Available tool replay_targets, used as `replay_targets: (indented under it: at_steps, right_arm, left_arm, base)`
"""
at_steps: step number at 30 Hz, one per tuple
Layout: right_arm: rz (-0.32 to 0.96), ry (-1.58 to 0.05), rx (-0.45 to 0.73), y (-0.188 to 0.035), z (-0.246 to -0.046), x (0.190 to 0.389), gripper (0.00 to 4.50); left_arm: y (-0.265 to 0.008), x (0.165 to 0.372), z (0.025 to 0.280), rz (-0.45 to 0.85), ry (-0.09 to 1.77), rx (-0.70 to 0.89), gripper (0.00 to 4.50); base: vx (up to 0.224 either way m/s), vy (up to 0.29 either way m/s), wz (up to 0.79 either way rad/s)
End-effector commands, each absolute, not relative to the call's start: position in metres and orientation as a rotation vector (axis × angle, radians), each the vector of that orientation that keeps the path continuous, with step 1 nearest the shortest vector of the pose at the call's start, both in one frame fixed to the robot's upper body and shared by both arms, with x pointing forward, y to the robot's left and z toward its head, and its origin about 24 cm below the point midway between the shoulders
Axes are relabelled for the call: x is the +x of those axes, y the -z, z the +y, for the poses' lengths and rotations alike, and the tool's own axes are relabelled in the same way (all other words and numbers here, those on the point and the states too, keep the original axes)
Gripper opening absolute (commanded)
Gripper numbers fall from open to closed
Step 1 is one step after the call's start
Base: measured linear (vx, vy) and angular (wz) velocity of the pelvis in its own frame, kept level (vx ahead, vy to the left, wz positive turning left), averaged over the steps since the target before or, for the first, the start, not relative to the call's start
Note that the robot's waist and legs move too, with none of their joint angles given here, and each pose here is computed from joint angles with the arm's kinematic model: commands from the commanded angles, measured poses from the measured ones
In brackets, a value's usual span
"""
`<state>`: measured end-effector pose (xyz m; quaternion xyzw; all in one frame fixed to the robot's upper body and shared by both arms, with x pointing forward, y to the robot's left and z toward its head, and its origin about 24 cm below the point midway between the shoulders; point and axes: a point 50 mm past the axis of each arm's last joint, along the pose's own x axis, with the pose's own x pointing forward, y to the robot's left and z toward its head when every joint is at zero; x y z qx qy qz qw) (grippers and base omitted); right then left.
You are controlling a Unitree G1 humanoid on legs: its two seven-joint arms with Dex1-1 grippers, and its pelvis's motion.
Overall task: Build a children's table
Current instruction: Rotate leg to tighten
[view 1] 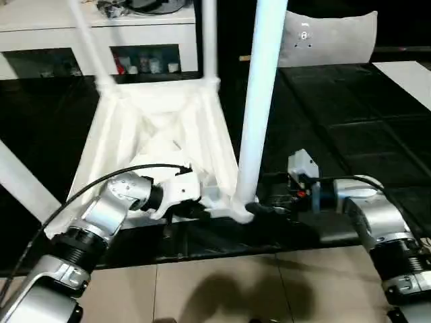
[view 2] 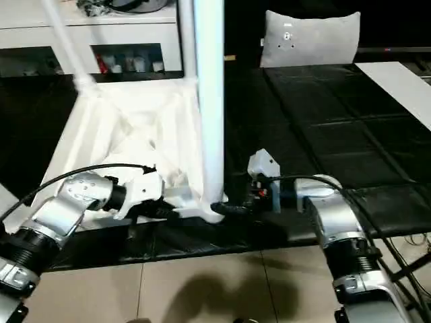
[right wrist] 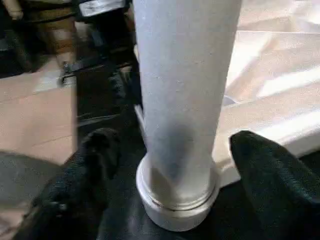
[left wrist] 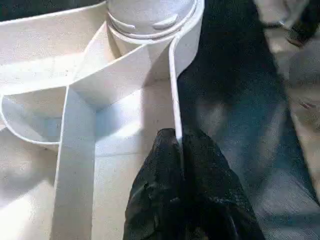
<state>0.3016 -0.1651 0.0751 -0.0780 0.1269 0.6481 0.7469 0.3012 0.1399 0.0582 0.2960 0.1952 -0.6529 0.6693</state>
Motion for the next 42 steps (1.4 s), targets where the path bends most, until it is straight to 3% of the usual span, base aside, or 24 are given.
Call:
replay_targets:
  at_steps: [1, 20, 31, 34, 36, 38, 42]
  right_arm:
    - [0.277, -1.491, -0.178, -0.082, -0.165, 0.303, 3.43]
    - [0.308, -1.622, -0.145, -0.075, -0.151, 0.302, 1.94]
    - [0.318, -1.655, -0.099, -0.068, -0.147, 0.294, 1.88]
    - [0.319, -1.621, -0.136, -0.065, -0.147, 0.295, 1.88]
    - [0.379, -1.582, -0.083, -0.062, -0.146, 0.297, 1.88]
    - [0.404, -1.581, -0.029, -0.062, -0.146, 0.297, 2.44]
    - [0.400, -1.590, -0.075, -0.061, -0.144, 0.296, 2.80]
  left_arm:
    - [-0.054, 0.293, 0.134, 0.473, 1.609, 0.743, 0.00]
    - [-0.057, 0.292, 0.132, 0.454, 1.676, 0.734, 0.00]
    - [-0.054, 0.289, 0.134, 0.468, 1.647, 0.672, 0.00]
    - [-0.053, 0.289, 0.135, 0.469, 1.642, 0.673, 0.00]
    - [-0.053, 0.290, 0.135, 0.467, 1.633, 0.669, 0.00]
    - [-0.053, 0.290, 0.135, 0.464, 1.629, 0.669, 0.00]
    - [-0.053, 0.290, 0.135, 0.462, 1.624, 0.671, 0.00]
  base:
    - [0.000, 0.000, 0.00]
    - [0.000, 0.000, 0.00]
    - [0.000, 0.000, 0.00]
    - [0.000, 0.000, 0.00]
    - [0.000, 0.000, 0.00]
    - [0.000, 0.000, 0.00]
    - [0.000, 0.000, 0.00]
